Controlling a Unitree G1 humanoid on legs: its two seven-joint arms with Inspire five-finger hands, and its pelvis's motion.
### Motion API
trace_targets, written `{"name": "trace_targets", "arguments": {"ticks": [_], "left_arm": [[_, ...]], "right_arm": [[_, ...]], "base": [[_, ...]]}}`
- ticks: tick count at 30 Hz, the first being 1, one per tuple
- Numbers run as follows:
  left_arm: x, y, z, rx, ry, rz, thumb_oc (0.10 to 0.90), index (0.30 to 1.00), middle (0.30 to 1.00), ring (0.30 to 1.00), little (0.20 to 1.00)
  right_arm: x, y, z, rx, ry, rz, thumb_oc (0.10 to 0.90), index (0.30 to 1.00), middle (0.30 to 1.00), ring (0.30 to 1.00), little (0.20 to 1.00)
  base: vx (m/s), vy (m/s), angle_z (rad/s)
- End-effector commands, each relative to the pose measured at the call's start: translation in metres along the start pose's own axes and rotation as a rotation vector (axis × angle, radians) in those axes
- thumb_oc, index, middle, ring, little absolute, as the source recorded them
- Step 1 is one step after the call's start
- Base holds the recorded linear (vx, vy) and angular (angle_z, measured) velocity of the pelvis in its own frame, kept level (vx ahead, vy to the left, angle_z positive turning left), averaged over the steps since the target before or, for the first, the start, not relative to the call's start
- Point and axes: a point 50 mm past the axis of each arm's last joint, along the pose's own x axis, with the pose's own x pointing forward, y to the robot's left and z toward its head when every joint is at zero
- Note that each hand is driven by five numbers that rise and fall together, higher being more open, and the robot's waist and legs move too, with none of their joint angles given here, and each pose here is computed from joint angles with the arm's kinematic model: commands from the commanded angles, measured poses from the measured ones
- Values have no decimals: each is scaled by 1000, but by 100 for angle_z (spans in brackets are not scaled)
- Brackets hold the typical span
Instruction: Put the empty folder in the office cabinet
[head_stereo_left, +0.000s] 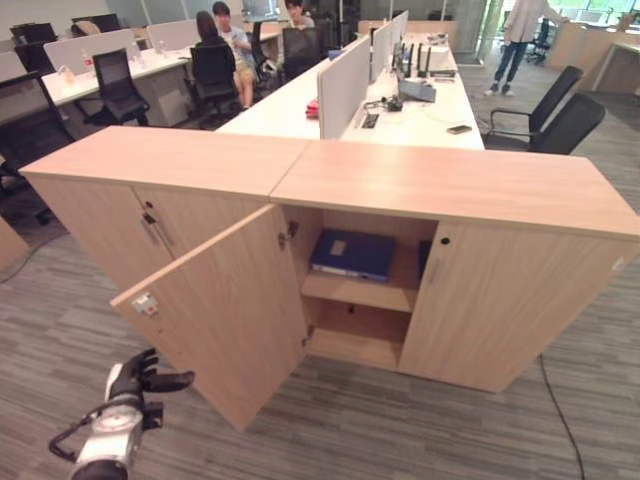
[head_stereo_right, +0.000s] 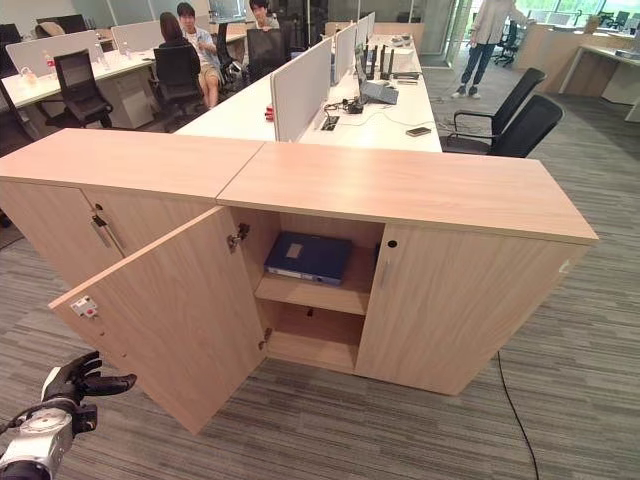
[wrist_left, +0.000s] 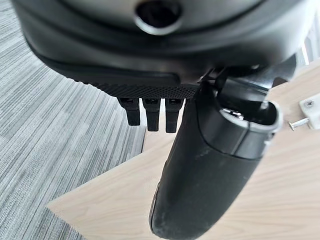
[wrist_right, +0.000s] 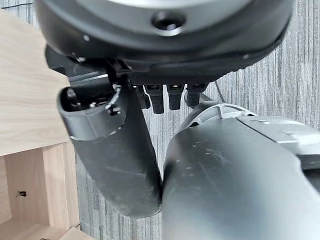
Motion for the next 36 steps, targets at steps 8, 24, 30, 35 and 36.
{"name": "trace_targets", "arguments": {"ticks": [8,24,30,35,36], "left_arm": [[0,-1,149,-76,-474,-20,800,900,900,900,900],[8,-10,137,-232,-393,-70,800,900,900,900,900],[-19,-49,181,-311,-623,-226,800,900,900,900,900],[-62,-102,224,-389,-829,-463,800,900,900,900,900],[-89,-126,232,-371,-927,-603,800,900,900,900,900]], "right_arm": [[4,16,20,-8,-51,40,800,900,900,900,900],[4,15,18,20,-39,40,800,900,900,900,900],[4,16,19,30,-46,34,800,900,900,900,900],[5,20,23,46,-59,35,800,900,900,900,900],[6,23,26,51,-74,42,800,900,900,900,900]], "base": [[3,3,-4],[2,1,-1],[-8,-4,3],[-19,-4,25],[-18,0,48]]}}
